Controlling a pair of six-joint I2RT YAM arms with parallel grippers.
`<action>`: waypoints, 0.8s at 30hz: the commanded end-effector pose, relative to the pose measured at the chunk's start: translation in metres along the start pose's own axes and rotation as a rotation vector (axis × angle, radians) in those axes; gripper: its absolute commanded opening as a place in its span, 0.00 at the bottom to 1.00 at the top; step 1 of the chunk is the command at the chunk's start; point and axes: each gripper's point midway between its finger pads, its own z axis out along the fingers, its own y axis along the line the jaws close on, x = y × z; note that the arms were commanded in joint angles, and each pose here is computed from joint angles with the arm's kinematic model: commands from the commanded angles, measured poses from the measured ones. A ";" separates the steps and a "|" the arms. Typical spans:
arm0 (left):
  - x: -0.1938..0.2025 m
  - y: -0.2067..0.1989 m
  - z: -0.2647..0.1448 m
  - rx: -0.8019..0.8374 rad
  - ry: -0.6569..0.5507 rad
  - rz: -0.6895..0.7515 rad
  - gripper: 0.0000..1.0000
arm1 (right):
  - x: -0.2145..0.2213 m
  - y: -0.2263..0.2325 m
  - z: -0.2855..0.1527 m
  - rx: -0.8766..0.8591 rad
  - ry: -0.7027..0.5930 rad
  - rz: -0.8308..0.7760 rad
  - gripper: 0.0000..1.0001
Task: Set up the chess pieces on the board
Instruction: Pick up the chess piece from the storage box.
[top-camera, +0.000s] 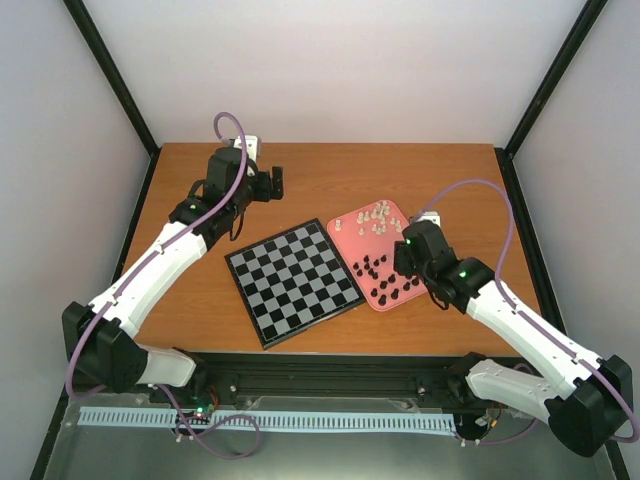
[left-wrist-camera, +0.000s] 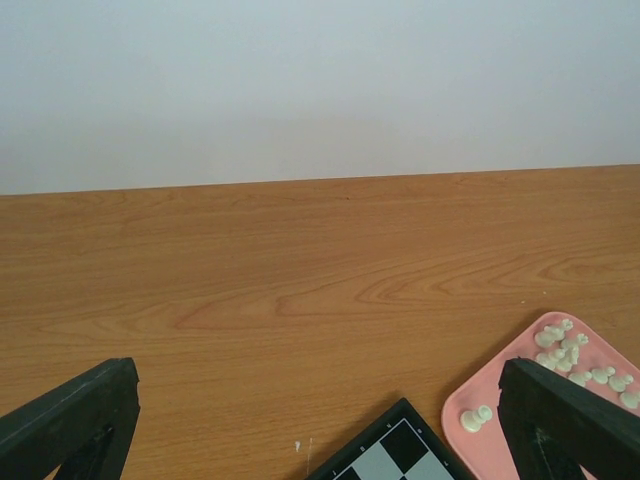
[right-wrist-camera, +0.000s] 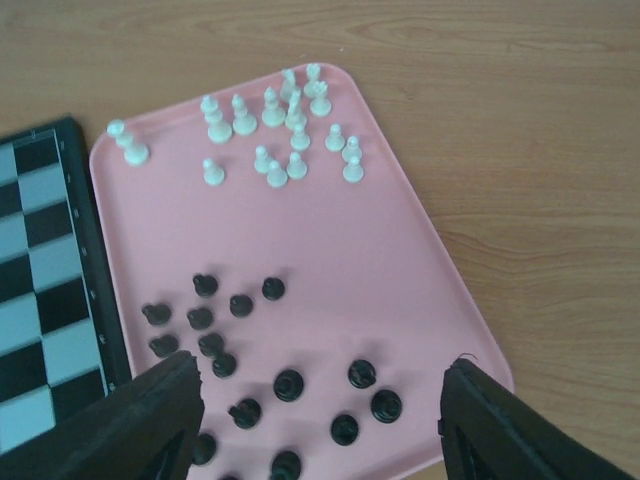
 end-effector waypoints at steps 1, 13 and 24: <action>-0.004 -0.003 0.001 0.001 -0.022 -0.009 1.00 | 0.023 0.000 0.004 0.000 0.073 0.009 0.62; 0.002 -0.003 0.005 -0.005 -0.018 -0.006 1.00 | 0.086 0.013 0.032 -0.053 0.277 0.043 0.53; 0.008 -0.001 0.015 -0.028 0.004 0.008 1.00 | 0.112 0.012 0.042 -0.050 0.341 0.046 0.43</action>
